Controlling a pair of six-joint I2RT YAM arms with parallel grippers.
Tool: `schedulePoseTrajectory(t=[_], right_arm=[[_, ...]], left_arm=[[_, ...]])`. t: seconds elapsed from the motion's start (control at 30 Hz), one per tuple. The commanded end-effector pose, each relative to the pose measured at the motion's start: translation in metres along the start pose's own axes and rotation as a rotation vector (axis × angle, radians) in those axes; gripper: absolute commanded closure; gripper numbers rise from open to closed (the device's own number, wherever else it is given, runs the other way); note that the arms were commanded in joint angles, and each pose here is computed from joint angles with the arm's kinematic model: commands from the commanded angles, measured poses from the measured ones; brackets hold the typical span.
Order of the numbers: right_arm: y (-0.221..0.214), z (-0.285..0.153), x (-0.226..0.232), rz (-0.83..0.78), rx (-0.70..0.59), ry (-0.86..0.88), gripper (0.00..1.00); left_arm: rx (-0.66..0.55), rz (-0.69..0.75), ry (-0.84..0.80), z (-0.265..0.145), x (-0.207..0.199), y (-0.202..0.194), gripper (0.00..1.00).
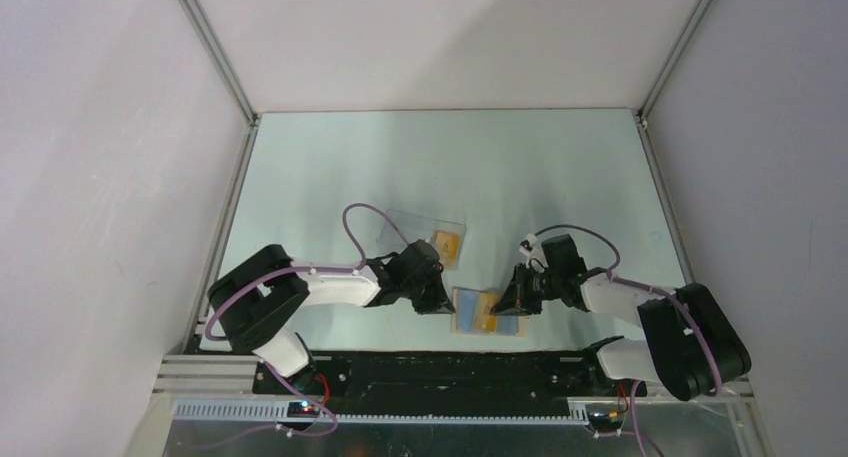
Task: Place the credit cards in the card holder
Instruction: Insert the credit card into the card holder.
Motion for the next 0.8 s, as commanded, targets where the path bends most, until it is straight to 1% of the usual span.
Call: schedulePoseTrajectory(t=[0.0, 0.17, 0.37, 0.57, 0.77], right_arm=[[-0.021, -0.006, -0.009, 0.033, 0.060, -0.089, 1.00], [-0.019, -0.011, -0.005, 0.025, 0.020, -0.102, 1.00], [-0.024, -0.007, -0.008, 0.040, 0.044, -0.100, 1.00], [-0.032, -0.006, -0.016, 0.079, 0.053, -0.134, 1.00], [-0.028, -0.011, -0.018, 0.082, 0.010, -0.159, 1.00]], left_arm=[[-0.013, 0.013, 0.007, 0.006, -0.003, 0.002, 1.00], [-0.012, 0.015, 0.005, 0.006, -0.004, 0.002, 1.00], [-0.001, 0.011, 0.033, 0.006, 0.001, 0.001, 1.00], [0.002, 0.009, 0.036, 0.006, 0.001, 0.000, 1.00], [0.003, 0.008, 0.038, 0.007, 0.002, 0.000, 1.00]])
Point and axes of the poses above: each gripper's point midway between its finger pads, its own z axis out along the fingers, its own x axis along the line the jaws close on, y = z × x, the point moved 4 cm from there along -z, back along the fingers, and after that the axes turned 6 degrees about -z, right-handed, at the moved point
